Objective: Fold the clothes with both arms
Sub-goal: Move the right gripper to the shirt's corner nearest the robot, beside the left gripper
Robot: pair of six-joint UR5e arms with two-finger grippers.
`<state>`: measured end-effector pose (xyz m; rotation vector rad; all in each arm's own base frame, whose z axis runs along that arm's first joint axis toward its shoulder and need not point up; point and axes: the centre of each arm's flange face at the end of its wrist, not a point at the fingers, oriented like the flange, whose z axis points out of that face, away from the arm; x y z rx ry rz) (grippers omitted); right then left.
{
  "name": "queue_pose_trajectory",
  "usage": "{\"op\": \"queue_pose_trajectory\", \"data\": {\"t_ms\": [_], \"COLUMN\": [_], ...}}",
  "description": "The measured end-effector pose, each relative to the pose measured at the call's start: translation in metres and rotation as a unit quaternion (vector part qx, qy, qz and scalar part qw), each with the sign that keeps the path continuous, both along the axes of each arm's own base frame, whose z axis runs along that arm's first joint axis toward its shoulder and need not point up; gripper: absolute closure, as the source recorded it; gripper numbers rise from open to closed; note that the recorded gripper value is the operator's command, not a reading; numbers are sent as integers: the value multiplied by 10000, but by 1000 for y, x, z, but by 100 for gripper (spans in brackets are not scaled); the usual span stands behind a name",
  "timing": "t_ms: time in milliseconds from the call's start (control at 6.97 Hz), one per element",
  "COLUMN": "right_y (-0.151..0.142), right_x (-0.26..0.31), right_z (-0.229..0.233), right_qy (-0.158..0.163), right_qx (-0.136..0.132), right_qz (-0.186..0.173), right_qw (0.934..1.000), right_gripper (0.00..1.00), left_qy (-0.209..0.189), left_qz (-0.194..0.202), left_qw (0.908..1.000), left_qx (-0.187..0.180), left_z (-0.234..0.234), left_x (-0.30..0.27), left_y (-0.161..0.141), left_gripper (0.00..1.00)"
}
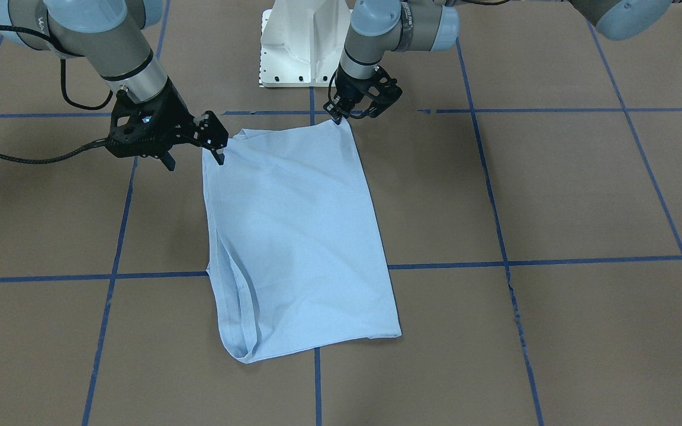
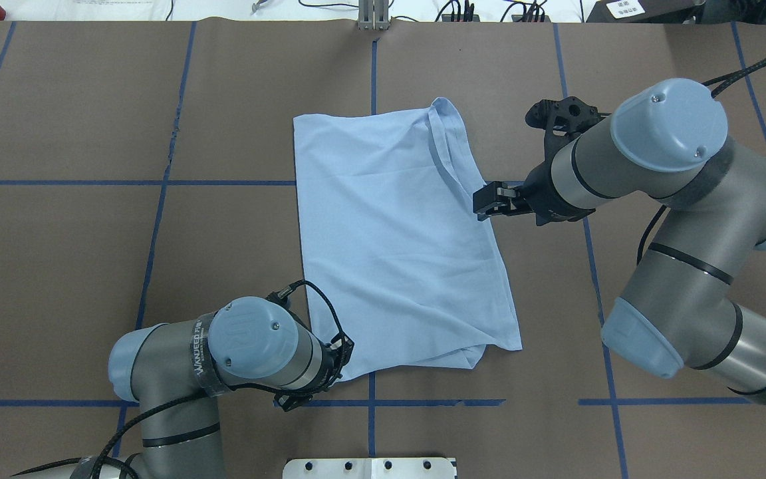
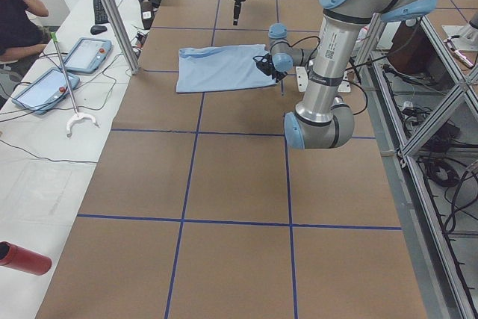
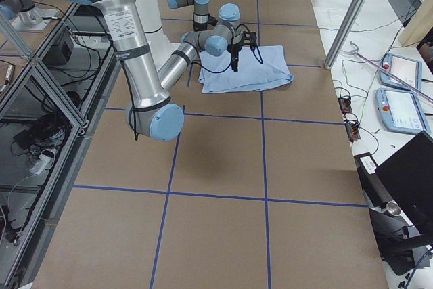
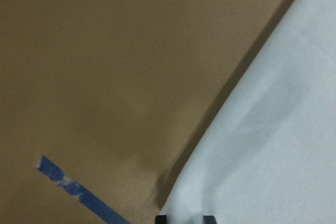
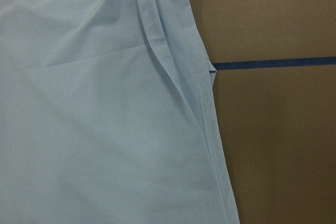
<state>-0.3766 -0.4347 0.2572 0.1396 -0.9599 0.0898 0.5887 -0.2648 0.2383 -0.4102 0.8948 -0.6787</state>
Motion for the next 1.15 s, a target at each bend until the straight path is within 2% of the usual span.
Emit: {"op": "queue_pose_trajectory", "data": {"t_ms": [574, 861, 1147], "right_y": [0, 0, 0], "right_x": [1, 1, 0], "right_z": [0, 0, -1], "right_qy": [2, 3, -7], "right_qx": [-1, -4, 0], "right_qz": [7, 8, 5], "right_qw": [10000, 10000, 10000], "right_gripper": [0, 0, 0], "left_qy": [-27, -40, -48], "left_qz": [8, 23, 24], "left_qw": [10000, 10000, 10000], "left_qx": [-10, -16, -17], "left_z": [2, 3, 4], "left_x": [2, 4, 4], "left_y": [1, 3, 3], "left_gripper": [67, 100, 100]}}
